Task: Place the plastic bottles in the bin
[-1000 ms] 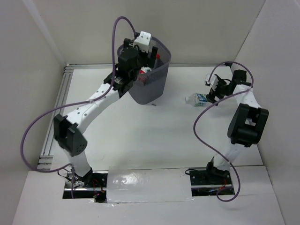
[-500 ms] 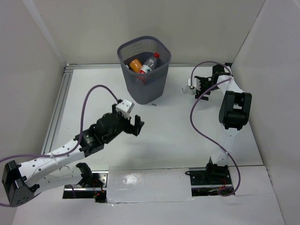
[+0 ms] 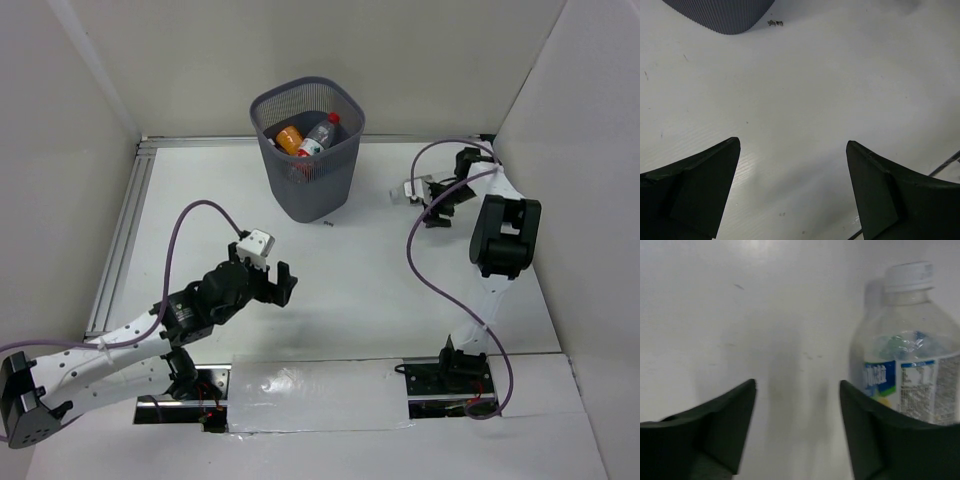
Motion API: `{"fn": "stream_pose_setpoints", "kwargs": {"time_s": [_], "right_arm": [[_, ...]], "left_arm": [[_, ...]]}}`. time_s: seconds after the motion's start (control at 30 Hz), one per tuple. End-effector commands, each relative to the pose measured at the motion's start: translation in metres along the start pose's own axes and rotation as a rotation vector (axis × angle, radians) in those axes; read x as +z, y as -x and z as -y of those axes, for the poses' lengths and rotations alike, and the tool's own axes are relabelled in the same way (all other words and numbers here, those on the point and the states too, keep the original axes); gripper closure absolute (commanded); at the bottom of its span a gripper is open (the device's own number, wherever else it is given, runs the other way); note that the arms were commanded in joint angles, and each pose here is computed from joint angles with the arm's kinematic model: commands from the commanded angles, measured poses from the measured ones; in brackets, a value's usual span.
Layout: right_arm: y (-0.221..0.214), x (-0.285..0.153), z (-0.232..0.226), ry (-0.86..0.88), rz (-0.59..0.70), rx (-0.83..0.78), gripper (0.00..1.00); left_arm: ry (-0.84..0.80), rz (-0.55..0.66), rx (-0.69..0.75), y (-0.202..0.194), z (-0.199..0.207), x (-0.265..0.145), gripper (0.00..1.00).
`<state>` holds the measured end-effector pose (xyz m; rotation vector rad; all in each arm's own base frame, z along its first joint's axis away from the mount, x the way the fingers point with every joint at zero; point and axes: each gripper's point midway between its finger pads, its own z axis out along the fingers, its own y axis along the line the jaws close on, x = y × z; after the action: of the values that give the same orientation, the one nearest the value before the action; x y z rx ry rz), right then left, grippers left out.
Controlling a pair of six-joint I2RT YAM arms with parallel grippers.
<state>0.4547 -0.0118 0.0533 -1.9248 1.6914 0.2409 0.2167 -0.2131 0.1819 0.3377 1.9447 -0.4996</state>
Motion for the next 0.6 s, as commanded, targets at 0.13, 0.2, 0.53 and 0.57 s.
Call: {"fn": "stream_pose_setpoints", "kwargs": {"time_s": [0.13, 0.2, 0.53, 0.57], "right_arm": [[0.036, -0.064, 0.005, -0.090, 0.062, -0.060, 0.00], [0.034, -0.072, 0.024, -0.135, 0.068, -0.081, 0.00], [0.033, -0.080, 0.074, -0.201, 0.072, -0.165, 0.00], [0.030, -0.078, 0.075, -0.186, 0.065, -0.166, 0.00]], "left_arm": [[-0.017, 0.060, -0.072, 0.007, 0.005, -0.004, 0.00], [-0.014, 0.051, -0.068, 0.005, 0.005, -0.003, 0.00], [-0.020, 0.064, -0.075, 0.008, 0.008, -0.008, 0.00], [-0.015, 0.052, -0.069, 0.004, 0.008, -0.005, 0.00]]}}
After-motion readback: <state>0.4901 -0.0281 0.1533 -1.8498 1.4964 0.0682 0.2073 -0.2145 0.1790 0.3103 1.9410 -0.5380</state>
